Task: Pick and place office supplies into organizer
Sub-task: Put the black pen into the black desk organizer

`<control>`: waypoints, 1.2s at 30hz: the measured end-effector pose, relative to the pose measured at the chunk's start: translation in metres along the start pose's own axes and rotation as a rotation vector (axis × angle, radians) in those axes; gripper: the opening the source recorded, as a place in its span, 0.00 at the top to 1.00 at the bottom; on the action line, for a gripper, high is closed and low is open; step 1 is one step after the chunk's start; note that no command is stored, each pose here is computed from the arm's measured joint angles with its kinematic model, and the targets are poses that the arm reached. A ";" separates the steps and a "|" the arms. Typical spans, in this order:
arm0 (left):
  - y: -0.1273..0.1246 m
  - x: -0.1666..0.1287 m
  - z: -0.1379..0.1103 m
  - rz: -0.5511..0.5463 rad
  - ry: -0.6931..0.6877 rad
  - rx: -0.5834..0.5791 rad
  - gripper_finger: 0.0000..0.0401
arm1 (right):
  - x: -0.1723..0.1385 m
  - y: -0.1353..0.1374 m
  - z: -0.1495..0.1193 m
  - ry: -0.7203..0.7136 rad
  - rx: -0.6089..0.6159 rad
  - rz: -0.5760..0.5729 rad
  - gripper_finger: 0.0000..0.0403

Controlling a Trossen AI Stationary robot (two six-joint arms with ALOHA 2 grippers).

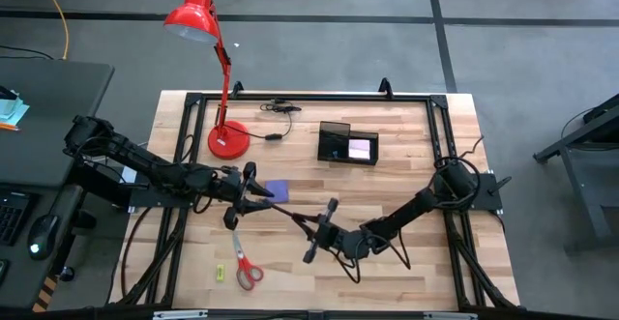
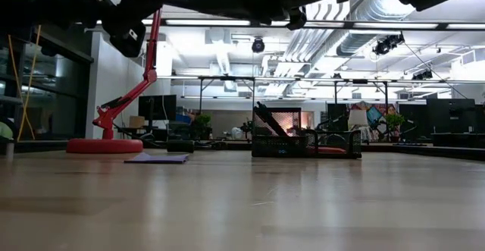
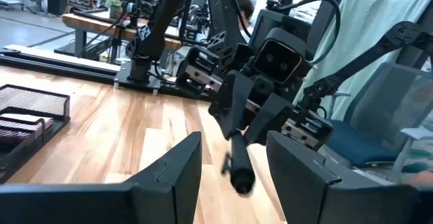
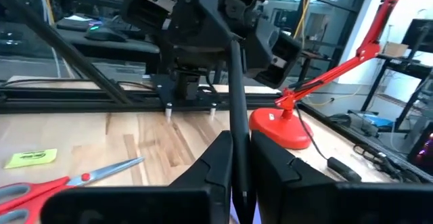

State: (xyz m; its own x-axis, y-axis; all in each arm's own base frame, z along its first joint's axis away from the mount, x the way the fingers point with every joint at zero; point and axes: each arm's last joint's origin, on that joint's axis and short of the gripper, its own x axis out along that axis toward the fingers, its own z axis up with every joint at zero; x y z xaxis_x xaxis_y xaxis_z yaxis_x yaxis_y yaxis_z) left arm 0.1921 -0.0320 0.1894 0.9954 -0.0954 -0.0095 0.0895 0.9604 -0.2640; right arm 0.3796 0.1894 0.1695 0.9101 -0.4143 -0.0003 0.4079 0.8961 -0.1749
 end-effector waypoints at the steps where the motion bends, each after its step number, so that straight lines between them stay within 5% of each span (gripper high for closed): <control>1: 0.000 0.000 0.000 0.000 0.000 0.000 0.63 | 0.000 0.000 0.001 -0.004 0.000 -0.007 0.93; 20: 0.001 0.000 0.000 0.017 -0.004 -0.026 0.64 | 0.000 -0.001 0.001 -0.003 -0.008 -0.017 0.94; 31: 0.000 0.000 0.000 0.014 -0.001 -0.029 0.92 | 0.000 -0.001 0.001 -0.001 -0.011 -0.020 0.94; 36: 0.000 0.000 0.000 0.012 -0.001 -0.028 0.95 | 0.000 -0.001 0.000 0.000 -0.014 -0.020 0.92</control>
State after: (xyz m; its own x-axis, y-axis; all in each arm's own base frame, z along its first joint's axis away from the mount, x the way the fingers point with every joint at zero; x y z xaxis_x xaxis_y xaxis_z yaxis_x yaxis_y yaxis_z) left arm 0.1921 -0.0317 0.1892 0.9964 -0.0837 -0.0116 0.0767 0.9536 -0.2912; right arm 0.3794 0.1889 0.1699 0.9018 -0.4322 0.0036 0.4251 0.8852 -0.1888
